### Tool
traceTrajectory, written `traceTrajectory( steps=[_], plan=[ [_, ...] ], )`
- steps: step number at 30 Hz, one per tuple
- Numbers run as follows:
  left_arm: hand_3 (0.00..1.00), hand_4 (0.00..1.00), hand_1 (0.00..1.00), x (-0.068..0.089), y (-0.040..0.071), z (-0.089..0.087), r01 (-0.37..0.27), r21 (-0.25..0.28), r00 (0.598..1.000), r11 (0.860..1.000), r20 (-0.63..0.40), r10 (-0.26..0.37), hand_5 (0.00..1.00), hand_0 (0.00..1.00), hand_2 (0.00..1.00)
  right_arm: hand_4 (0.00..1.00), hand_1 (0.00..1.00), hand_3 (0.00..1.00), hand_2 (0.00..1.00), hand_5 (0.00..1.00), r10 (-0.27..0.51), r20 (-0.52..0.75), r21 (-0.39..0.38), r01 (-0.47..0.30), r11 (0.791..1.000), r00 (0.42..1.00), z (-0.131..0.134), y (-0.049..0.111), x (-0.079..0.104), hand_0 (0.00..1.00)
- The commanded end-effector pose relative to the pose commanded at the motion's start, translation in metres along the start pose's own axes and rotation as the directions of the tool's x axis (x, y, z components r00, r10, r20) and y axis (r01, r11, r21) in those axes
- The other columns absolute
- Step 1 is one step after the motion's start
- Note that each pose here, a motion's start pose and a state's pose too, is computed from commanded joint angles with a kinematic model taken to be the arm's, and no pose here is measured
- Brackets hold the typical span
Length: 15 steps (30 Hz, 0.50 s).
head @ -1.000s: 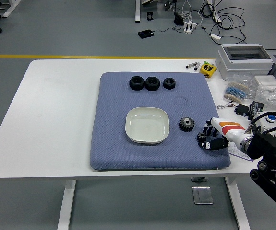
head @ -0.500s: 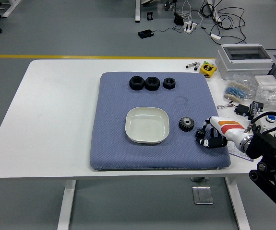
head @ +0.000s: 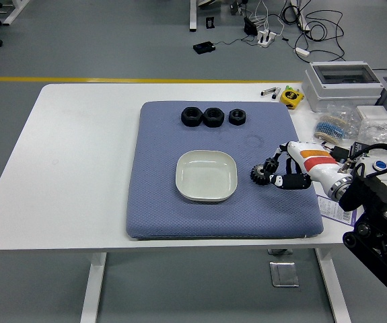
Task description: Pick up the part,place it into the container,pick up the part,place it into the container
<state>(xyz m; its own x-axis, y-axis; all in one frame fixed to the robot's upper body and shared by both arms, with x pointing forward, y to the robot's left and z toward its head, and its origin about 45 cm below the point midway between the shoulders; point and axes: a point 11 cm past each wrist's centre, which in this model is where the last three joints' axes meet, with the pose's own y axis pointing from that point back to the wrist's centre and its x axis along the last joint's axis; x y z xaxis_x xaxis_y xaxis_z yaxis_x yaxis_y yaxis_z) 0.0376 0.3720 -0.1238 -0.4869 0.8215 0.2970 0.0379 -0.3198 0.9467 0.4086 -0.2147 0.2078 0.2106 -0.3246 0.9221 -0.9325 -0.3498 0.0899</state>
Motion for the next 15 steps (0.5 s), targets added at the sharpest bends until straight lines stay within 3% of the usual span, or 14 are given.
traceTrajectory(
  steps=[2,3,7,14,15],
  plan=[
    [0.639,0.632,0.585,0.000,0.000,0.000,0.000,0.000,1.000,1.000,0.000,0.000,0.606,0.548,0.729,0.620,0.100,0.404,0.233,0.228,0.010,0.011,0.038,-0.010,0.999,1.000,-0.013,-0.004,-0.001,0.002],
    [0.639,0.632,0.586,0.000,0.000,0.000,0.000,0.000,1.000,1.000,0.000,0.000,0.605,0.547,0.729,0.679,0.099,0.409,0.230,0.186,0.014,0.014,0.053,-0.015,0.998,1.000,-0.019,-0.005,-0.002,0.002],
    [0.639,0.632,0.586,0.001,0.000,0.000,-0.001,0.000,1.000,1.000,-0.001,0.001,0.605,0.547,0.729,0.679,0.099,0.409,0.230,0.186,0.015,0.008,0.103,-0.015,0.995,1.000,-0.045,-0.015,-0.011,0.002],
    [0.638,0.632,0.582,0.001,0.000,0.001,-0.006,-0.003,1.000,1.000,0.005,0.006,0.605,0.542,0.728,0.712,0.104,0.406,0.227,0.212,-0.021,-0.005,0.134,0.021,0.991,1.000,-0.077,-0.032,-0.035,0.006],
    [0.637,0.632,0.582,0.001,0.000,0.001,-0.007,-0.002,1.000,1.000,0.006,0.007,0.604,0.540,0.727,0.765,0.185,0.491,0.306,0.317,-0.024,-0.009,0.130,0.025,0.991,1.000,-0.077,-0.034,-0.038,0.164]
  ],
)
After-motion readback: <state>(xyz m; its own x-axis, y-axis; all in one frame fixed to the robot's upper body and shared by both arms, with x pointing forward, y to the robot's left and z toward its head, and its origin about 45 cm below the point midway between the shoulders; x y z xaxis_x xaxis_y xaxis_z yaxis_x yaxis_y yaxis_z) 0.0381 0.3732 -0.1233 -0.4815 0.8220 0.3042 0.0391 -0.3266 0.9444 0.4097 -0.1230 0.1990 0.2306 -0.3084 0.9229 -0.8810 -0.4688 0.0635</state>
